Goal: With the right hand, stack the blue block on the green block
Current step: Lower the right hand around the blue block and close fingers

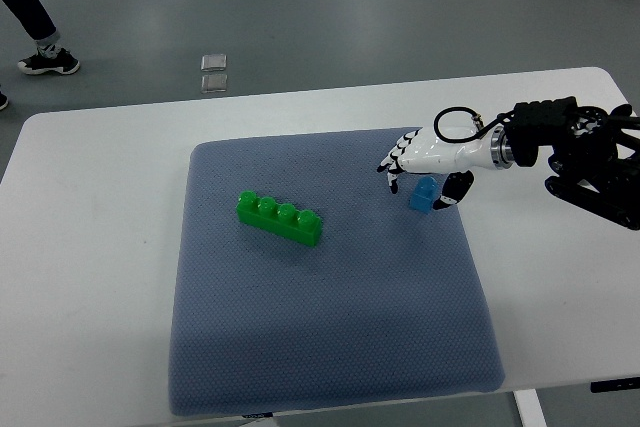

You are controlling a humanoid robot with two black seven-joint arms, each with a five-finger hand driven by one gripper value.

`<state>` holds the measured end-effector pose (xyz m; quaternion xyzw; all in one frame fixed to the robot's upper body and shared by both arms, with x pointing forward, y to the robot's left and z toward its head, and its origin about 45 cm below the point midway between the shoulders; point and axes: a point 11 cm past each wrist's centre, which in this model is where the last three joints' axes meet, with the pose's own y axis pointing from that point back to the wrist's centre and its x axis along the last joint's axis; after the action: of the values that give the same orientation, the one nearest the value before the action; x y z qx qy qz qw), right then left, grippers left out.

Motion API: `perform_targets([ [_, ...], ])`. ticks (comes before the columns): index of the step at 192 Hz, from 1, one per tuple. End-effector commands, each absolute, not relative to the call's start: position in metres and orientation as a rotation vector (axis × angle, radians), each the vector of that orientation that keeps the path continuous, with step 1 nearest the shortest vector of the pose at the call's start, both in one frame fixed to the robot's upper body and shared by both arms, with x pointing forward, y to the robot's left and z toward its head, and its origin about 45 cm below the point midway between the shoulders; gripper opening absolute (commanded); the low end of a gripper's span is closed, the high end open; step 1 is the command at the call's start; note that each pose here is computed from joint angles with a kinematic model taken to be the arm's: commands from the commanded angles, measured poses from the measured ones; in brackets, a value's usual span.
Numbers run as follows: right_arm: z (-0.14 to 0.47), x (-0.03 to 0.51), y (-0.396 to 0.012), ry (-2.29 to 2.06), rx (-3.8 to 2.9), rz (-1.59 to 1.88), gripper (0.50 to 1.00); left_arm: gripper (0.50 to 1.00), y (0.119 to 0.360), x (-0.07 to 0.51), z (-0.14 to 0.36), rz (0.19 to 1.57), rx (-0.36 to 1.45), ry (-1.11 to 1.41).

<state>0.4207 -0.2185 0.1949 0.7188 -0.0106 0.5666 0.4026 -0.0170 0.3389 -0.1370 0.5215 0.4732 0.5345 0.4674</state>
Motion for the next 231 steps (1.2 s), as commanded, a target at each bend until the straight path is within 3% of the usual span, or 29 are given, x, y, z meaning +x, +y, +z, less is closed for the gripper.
perform_targets([
  [1, 0.1937, 0.4212, -0.2203, -0.028, 1.810, 1.428, 0.907, 1.000, 0.3389, -0.0170, -0.1370, 1.311, 1.280, 1.160],
  [152, 0.1923, 0.4244, -0.2168, -0.033, 1.796, 1.436, 0.885, 1.000, 0.3389, -0.0170, -0.1370, 1.311, 1.280, 1.160],
  [231, 0.1918, 0.4254, -0.2207, -0.029, 1.783, 1.427, 0.829, 1.000, 0.3389, -0.0170, -0.1370, 1.312, 1.279, 1.161],
])
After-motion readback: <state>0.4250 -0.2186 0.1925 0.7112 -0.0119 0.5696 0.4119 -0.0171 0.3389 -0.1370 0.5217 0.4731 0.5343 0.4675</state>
